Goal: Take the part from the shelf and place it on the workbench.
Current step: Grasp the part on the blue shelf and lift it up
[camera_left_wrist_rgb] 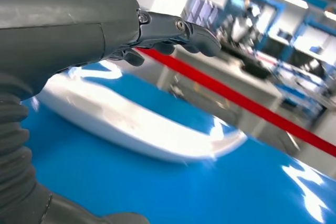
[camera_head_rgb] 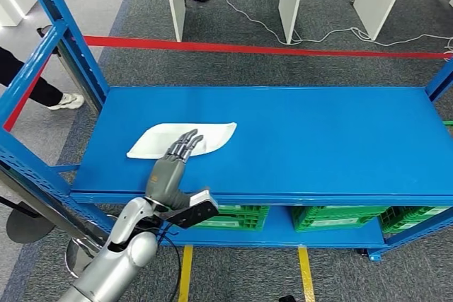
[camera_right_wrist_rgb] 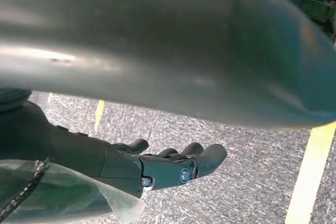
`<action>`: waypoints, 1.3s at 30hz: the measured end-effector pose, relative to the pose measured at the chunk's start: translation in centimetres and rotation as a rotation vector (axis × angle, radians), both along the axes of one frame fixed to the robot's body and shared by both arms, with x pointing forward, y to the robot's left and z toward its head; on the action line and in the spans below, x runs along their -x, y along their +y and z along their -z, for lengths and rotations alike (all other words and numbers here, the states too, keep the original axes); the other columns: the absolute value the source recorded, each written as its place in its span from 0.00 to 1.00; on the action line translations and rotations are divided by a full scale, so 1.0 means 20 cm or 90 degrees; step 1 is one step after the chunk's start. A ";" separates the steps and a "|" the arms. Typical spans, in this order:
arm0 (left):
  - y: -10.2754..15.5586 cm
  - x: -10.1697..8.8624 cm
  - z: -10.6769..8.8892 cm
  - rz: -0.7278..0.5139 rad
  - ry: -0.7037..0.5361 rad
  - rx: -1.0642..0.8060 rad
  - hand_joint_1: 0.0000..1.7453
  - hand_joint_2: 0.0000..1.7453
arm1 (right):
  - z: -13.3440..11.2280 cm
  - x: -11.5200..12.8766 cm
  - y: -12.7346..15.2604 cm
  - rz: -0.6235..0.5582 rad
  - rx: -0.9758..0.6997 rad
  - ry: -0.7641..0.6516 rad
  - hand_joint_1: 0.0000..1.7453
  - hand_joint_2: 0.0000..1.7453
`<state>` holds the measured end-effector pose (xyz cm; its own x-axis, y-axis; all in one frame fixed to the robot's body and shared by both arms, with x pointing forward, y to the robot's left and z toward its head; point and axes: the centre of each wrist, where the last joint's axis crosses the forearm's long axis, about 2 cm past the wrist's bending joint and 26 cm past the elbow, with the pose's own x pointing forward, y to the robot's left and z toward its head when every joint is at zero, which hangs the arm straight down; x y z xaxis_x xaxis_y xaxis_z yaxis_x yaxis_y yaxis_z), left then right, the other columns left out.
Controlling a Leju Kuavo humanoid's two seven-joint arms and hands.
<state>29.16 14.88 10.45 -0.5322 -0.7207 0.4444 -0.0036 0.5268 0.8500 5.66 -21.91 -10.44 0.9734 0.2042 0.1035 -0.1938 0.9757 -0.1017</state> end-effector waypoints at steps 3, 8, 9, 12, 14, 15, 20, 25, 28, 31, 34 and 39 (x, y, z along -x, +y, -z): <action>0.02 -0.02 -0.01 -0.040 -0.040 -0.047 0.00 1.00 | 0.00 0.00 0.00 -0.003 -0.003 0.004 0.00 0.00; 0.09 -0.09 -0.03 -0.092 -0.084 -0.140 0.00 1.00 | 0.00 0.01 0.00 -0.010 -0.011 0.006 0.00 0.00; 0.12 -0.11 -0.03 -0.101 -0.082 -0.153 0.00 1.00 | 0.00 0.01 0.00 -0.012 -0.012 0.005 0.00 0.00; 0.23 -0.19 -0.04 -0.121 -0.074 -0.176 0.00 1.00 | 0.00 0.01 0.00 -0.017 -0.014 0.005 0.00 0.00; 0.28 -0.23 -0.03 -0.132 -0.072 -0.186 0.00 0.50 | 0.00 0.01 -0.01 -0.019 -0.014 0.006 0.00 0.00; 0.31 -0.24 -0.03 -0.137 -0.070 -0.191 0.00 0.25 | 0.00 0.01 -0.01 -0.019 -0.014 0.006 0.00 0.00; 0.35 -0.25 -0.01 -0.154 -0.059 -0.215 0.00 0.00 | 0.00 0.01 -0.01 -0.021 -0.013 0.006 0.00 0.00; 0.39 -0.27 0.02 -0.164 -0.047 -0.234 0.00 0.00 | 0.00 0.01 -0.01 -0.022 -0.013 0.007 0.00 0.00; 0.40 -0.28 0.03 -0.166 -0.044 -0.244 0.00 0.00 | 0.00 0.01 -0.01 -0.022 -0.013 0.007 0.00 0.00; 0.41 -0.29 0.03 -0.161 -0.034 -0.242 0.00 0.00 | 0.00 0.01 -0.01 -0.022 -0.013 0.007 0.00 0.00; 0.42 -0.30 0.03 -0.154 -0.017 -0.227 0.00 0.00 | 0.00 0.01 -0.01 -0.024 -0.013 0.007 0.00 0.00; 0.42 -0.30 0.03 -0.148 -0.009 -0.207 0.00 1.00 | 0.00 0.01 -0.01 -0.024 -0.013 0.006 0.00 0.00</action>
<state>35.25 23.32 9.82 -0.3420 -0.9246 0.1678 -0.1038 0.2146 0.9712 5.39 -22.16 -10.52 0.9659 0.2393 0.0989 -0.2320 0.9694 -0.0797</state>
